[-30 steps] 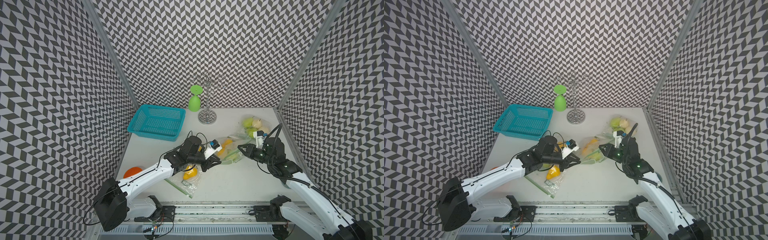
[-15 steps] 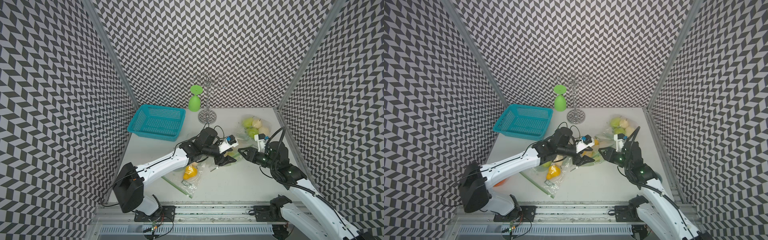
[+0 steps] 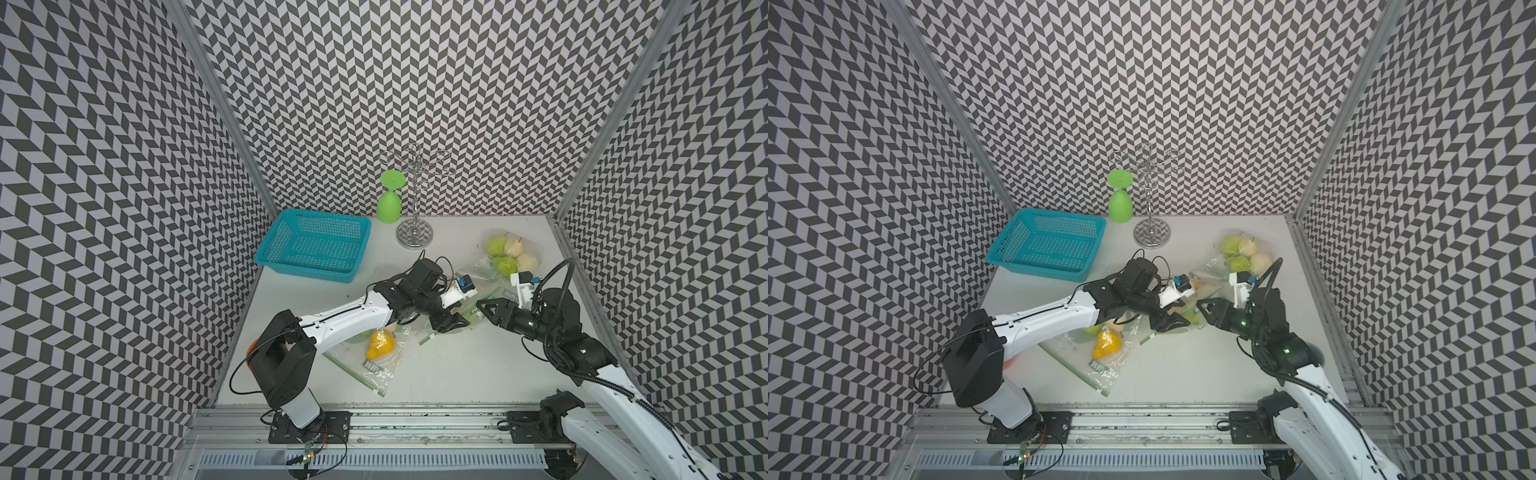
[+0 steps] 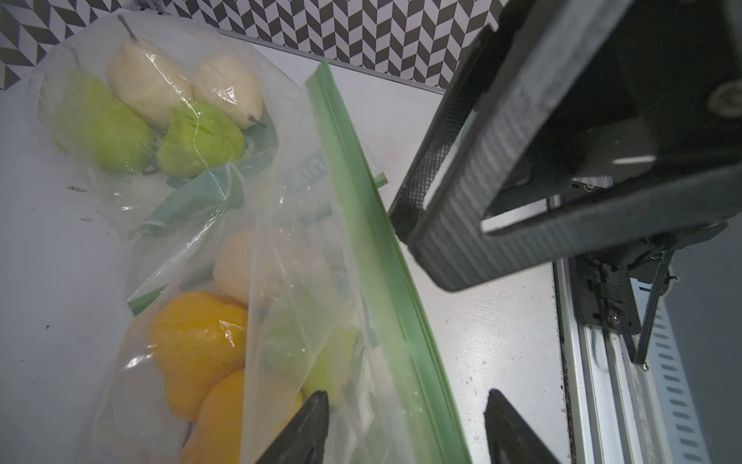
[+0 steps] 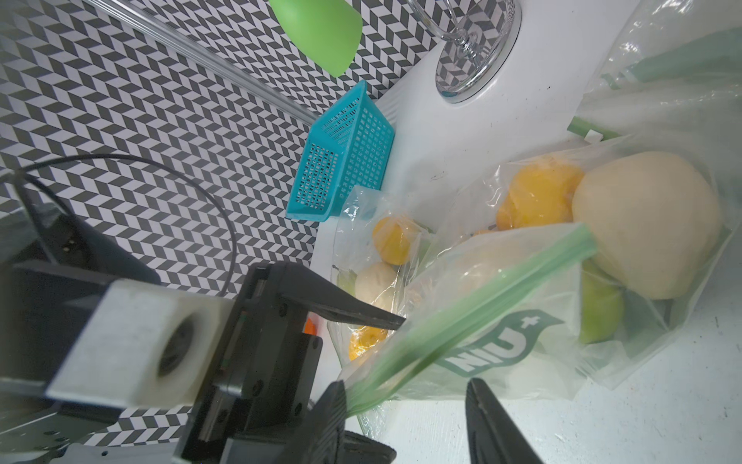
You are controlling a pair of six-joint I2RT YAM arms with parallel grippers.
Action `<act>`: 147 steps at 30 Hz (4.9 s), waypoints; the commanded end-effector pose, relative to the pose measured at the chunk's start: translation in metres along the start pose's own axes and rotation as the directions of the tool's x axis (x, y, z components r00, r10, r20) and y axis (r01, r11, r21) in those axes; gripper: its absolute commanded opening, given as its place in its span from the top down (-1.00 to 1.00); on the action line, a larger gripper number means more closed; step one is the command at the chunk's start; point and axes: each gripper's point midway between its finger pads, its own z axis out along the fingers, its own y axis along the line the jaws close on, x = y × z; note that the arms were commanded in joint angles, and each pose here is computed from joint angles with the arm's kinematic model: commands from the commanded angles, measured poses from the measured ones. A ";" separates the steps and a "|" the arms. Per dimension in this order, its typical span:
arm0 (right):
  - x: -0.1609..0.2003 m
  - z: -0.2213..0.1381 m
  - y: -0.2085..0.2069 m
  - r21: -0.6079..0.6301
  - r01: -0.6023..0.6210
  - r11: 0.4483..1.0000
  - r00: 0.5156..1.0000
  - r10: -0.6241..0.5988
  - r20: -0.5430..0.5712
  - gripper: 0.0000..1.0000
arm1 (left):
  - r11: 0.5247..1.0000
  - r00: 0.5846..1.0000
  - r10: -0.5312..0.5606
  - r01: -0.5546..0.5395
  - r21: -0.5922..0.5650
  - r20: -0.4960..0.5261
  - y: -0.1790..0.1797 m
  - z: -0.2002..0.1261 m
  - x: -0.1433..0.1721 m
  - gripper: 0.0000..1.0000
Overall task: Open the zip-top bag and take out the pear
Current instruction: Open the zipper of the food storage bag at the center of the board.
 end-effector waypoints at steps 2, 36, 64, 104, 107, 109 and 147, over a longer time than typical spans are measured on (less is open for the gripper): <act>0.000 -0.006 0.002 -0.016 0.020 1.000 0.999 -0.020 0.025 -0.09 | 0.999 0.993 0.038 -0.041 0.021 0.110 -0.012 -0.024 -0.027 -0.29; 0.001 -0.005 0.003 -0.035 0.021 0.999 0.999 -0.020 0.033 -0.11 | 0.986 0.993 0.113 -0.111 -0.123 0.013 -0.002 -0.012 -0.009 -0.23; 0.017 0.001 0.008 -0.109 -0.024 0.994 0.999 0.019 -0.040 0.04 | 0.996 0.996 0.079 -0.077 -0.045 0.032 -0.013 -0.006 -0.012 0.88; -0.038 -0.040 0.043 0.018 0.027 0.999 0.988 -0.029 0.151 1.00 | 0.918 0.943 0.183 -0.063 -0.392 0.277 0.127 -0.011 -0.211 1.00; -0.023 -0.033 0.035 0.017 -0.005 1.000 0.989 0.002 0.147 1.00 | 0.925 0.943 0.168 -0.051 -0.375 0.286 0.123 -0.008 -0.198 1.00; -0.001 -0.018 0.032 -0.011 -0.026 1.000 0.995 0.027 0.091 1.00 | 0.927 0.942 0.143 -0.020 -0.375 0.303 0.123 -0.012 -0.182 1.00; -0.012 0.077 -0.002 -0.026 0.120 0.992 0.983 -0.122 -0.139 -0.32 | 0.835 0.789 -0.368 0.513 -0.198 0.493 0.019 -0.114 -0.016 0.49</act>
